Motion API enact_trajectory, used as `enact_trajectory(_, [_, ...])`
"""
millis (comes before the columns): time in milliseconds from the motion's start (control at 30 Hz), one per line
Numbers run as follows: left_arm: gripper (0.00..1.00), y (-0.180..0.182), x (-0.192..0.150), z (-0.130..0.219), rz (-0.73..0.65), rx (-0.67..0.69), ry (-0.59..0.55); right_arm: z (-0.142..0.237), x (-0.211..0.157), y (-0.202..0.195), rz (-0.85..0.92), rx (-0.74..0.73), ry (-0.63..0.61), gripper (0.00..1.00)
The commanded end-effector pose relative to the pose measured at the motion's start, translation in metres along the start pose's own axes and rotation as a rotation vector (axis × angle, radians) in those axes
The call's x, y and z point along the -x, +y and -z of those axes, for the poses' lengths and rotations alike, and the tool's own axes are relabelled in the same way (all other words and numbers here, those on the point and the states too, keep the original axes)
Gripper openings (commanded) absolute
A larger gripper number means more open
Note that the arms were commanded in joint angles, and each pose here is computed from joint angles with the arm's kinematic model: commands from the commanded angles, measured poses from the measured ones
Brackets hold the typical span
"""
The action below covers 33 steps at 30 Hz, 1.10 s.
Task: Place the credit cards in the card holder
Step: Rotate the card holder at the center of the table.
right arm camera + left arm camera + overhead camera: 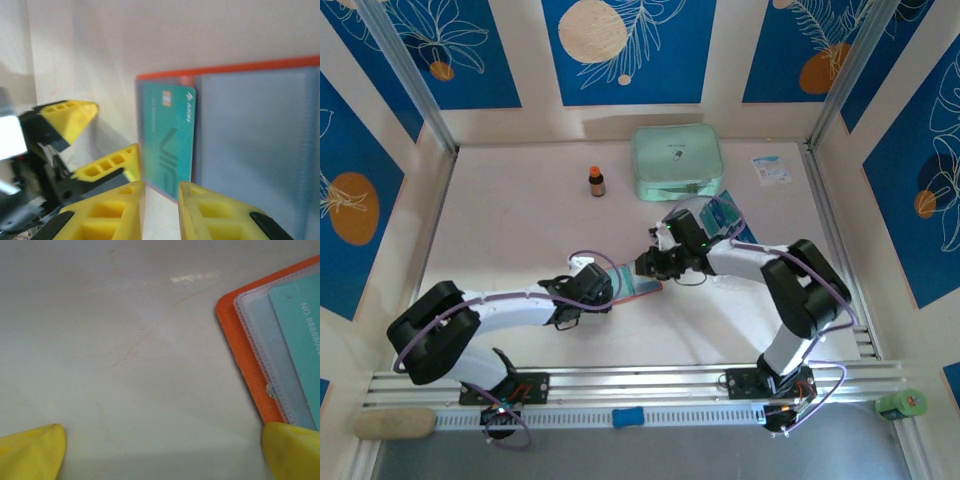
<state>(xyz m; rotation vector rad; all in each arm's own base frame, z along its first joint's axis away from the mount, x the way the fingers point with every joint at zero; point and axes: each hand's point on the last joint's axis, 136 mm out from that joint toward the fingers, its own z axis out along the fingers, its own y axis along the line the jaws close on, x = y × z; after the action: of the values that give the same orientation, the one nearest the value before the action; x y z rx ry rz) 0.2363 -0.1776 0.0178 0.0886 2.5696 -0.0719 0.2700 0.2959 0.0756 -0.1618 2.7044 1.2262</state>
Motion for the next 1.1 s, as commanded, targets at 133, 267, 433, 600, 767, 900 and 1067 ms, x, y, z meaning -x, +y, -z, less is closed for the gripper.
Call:
enact_trajectory(133, [1.0,-0.012,0.005,0.003,0.029,-0.075,-0.015,0.03,0.014,-0.026,0.029,-0.198,-0.094,0.42])
enact_trajectory(267, [1.0,-0.011,0.005,0.004,0.029,-0.076,-0.015,0.033,0.017,-0.045,0.017,-0.306,-0.112,0.5])
enact_trajectory(433, [1.0,-0.01,0.007,0.006,0.028,-0.075,-0.022,0.029,0.016,-0.065,0.005,-0.401,-0.108,0.51])
enact_trajectory(600, [1.0,-0.01,0.006,0.006,0.028,-0.075,-0.021,0.025,0.018,-0.073,0.004,-0.427,-0.107,0.48])
enact_trajectory(767, [1.0,-0.008,0.008,0.007,0.026,-0.068,-0.028,0.024,0.016,-0.074,0.007,-0.426,-0.103,0.15])
enact_trajectory(900, [1.0,-0.007,0.009,0.008,0.021,-0.061,-0.032,0.026,0.009,-0.072,0.002,-0.413,-0.097,0.0])
enact_trajectory(1067, [1.0,-0.004,0.009,0.008,0.021,-0.055,-0.033,0.029,-0.004,-0.071,-0.011,-0.403,-0.083,0.0])
